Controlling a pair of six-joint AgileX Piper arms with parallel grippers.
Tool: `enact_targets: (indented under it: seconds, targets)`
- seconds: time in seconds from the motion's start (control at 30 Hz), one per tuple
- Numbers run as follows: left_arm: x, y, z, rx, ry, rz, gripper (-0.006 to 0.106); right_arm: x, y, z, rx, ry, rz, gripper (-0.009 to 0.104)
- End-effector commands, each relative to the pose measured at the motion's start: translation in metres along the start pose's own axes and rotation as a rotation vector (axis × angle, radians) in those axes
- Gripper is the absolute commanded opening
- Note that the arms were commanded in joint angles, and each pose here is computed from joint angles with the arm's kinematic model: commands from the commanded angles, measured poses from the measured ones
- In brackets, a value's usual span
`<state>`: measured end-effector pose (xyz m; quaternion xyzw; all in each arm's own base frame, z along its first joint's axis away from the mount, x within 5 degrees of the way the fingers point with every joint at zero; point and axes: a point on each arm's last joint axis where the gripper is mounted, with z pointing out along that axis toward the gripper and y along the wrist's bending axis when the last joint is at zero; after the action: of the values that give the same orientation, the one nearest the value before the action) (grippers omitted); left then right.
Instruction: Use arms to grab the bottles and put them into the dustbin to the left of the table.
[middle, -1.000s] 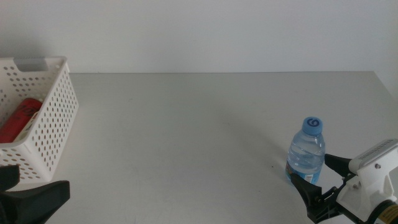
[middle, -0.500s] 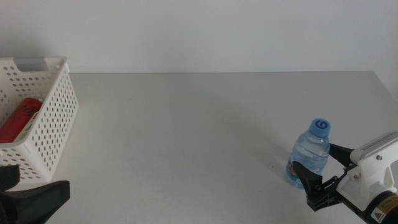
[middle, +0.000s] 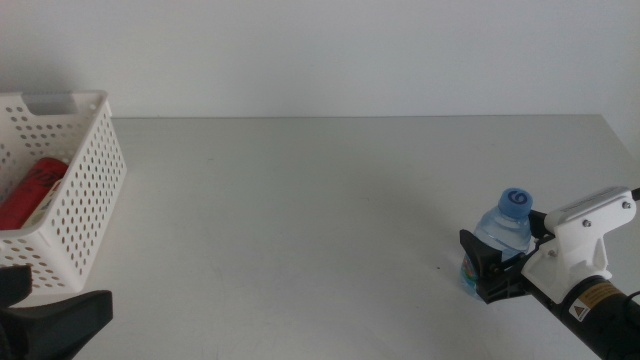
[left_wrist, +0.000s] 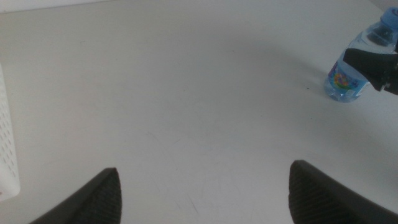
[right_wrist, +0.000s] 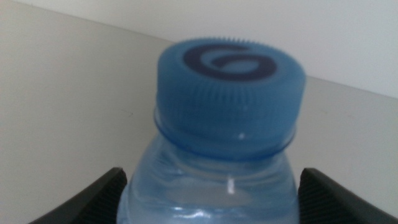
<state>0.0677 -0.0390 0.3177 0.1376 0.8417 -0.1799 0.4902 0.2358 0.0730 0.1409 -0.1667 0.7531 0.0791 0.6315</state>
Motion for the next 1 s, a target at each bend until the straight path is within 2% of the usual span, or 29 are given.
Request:
enact_targets:
  seconds: [0.0, 0.07, 0.1, 0.17, 0.23, 0.37, 0.43, 0.5, 0.6, 0.7, 0.97]
  targets:
    - [-0.013, -0.002, -0.003, 0.016, -0.080, -0.018, 0.090, -0.012, 0.001, 0.006, -0.018, -0.106, -0.001, 0.079]
    - [-0.013, -0.002, -0.003, 0.016, -0.080, -0.018, 0.090, -0.008, 0.003, 0.007, -0.033, -0.100, 0.010, 0.068]
    - [-0.013, -0.002, -0.003, 0.016, -0.080, -0.018, 0.090, -0.007, 0.003, 0.007, -0.040, -0.099, 0.023, 0.058]
    - [-0.013, -0.002, -0.003, 0.015, -0.080, -0.018, 0.090, -0.007, 0.006, 0.007, -0.064, -0.100, 0.059, 0.031]
    - [-0.013, -0.002, -0.003, 0.015, -0.080, -0.018, 0.090, -0.011, 0.010, 0.007, -0.122, -0.118, 0.115, -0.001]
    - [-0.013, -0.002, -0.003, 0.015, -0.080, -0.018, 0.090, -0.033, 0.029, 0.016, -0.342, -0.176, 0.195, -0.001]
    - [-0.013, -0.002, -0.003, 0.015, -0.080, -0.018, 0.090, -0.051, 0.044, 0.029, -0.455, -0.193, 0.158, -0.001]
    - [-0.013, -0.002, -0.003, 0.015, -0.080, -0.018, 0.090, -0.067, 0.059, 0.044, -0.517, -0.185, 0.106, -0.001]
    - [-0.013, -0.002, -0.003, 0.015, -0.080, -0.018, 0.090, -0.096, 0.087, 0.065, -0.576, -0.166, 0.085, -0.001]
    - [-0.013, -0.002, -0.003, 0.015, -0.082, -0.018, 0.090, -0.113, 0.110, 0.088, -0.590, -0.132, 0.066, -0.001]
    - [-0.013, -0.002, -0.003, 0.015, -0.082, -0.018, 0.090, -0.127, 0.163, 0.147, -0.673, -0.183, 0.037, -0.001]
